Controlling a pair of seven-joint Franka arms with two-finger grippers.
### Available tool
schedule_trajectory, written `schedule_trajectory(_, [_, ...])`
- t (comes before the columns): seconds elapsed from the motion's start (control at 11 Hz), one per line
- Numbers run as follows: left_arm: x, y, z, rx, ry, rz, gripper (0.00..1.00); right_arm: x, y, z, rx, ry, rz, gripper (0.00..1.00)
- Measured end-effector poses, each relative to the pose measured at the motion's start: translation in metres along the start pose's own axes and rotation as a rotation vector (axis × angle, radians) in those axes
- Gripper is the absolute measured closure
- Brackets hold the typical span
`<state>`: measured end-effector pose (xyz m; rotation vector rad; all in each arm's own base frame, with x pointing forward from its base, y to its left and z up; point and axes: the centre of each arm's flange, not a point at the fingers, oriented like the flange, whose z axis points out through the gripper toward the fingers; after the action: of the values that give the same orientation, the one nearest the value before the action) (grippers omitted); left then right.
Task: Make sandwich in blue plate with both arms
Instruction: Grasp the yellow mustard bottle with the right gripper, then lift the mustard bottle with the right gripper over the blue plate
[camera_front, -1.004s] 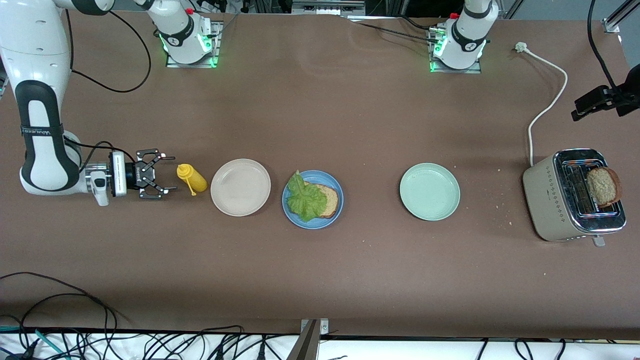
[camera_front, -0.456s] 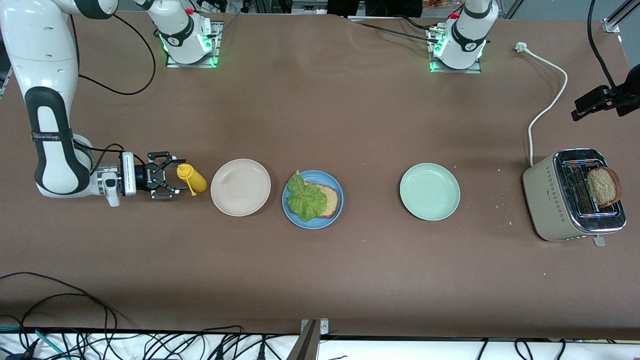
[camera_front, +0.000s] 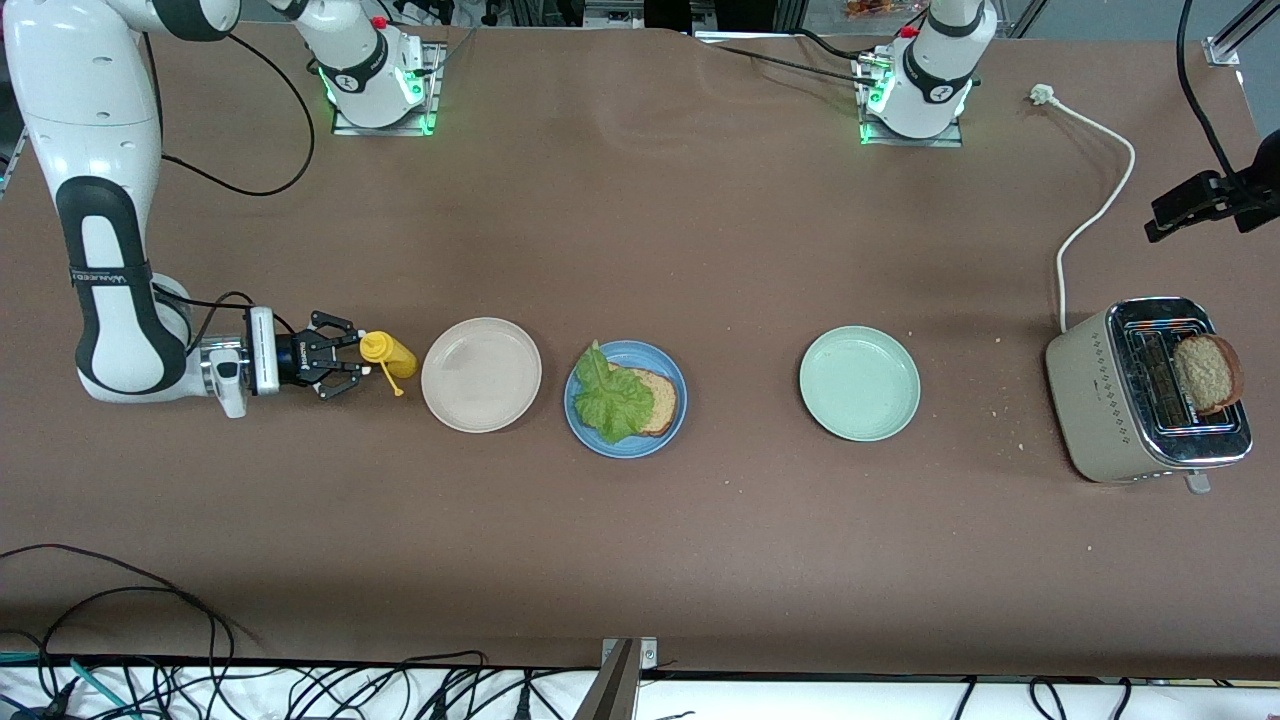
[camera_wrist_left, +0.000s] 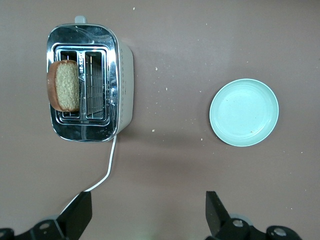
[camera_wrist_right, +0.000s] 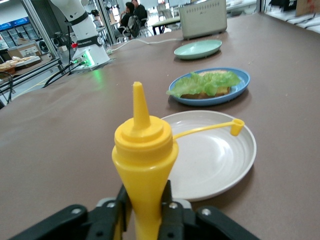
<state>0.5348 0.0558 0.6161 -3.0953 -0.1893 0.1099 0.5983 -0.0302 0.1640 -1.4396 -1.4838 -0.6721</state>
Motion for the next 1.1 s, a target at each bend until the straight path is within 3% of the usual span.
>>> schedule_trajectory(0.09, [0.000, -0.001, 0.000, 0.000, 0.000, -0.001, 0.00, 0.005, 0.003, -0.005, 0.022, -0.036, 0.039, 0.77])
schedule_trajectory(0.37, [0.000, -0.001, 0.000, 0.000, 0.000, -0.002, 0.00, 0.042, 0.020, -0.026, 0.077, -0.178, 0.175, 0.83])
schedule_trajectory(0.46, [0.000, -0.001, 0.000, 0.000, 0.000, -0.002, 0.00, 0.062, 0.029, -0.026, 0.088, -0.239, 0.215, 0.90])
schedule_trajectory(0.64, [0.000, -0.001, 0.000, 0.000, 0.000, -0.002, 0.00, 0.111, 0.046, -0.010, 0.098, -0.411, 0.344, 0.94])
schedule_trajectory(0.91, [0.000, -0.001, 0.000, 0.000, 0.000, -0.002, 0.00, 0.188, 0.066, 0.033, 0.022, -0.681, 0.525, 0.95])
schedule_trajectory(1.1, [0.000, -0.001, 0.000, 0.000, 0.000, -0.002, 0.00, 0.224, 0.075, 0.070, -0.059, -0.849, 0.522, 0.95])
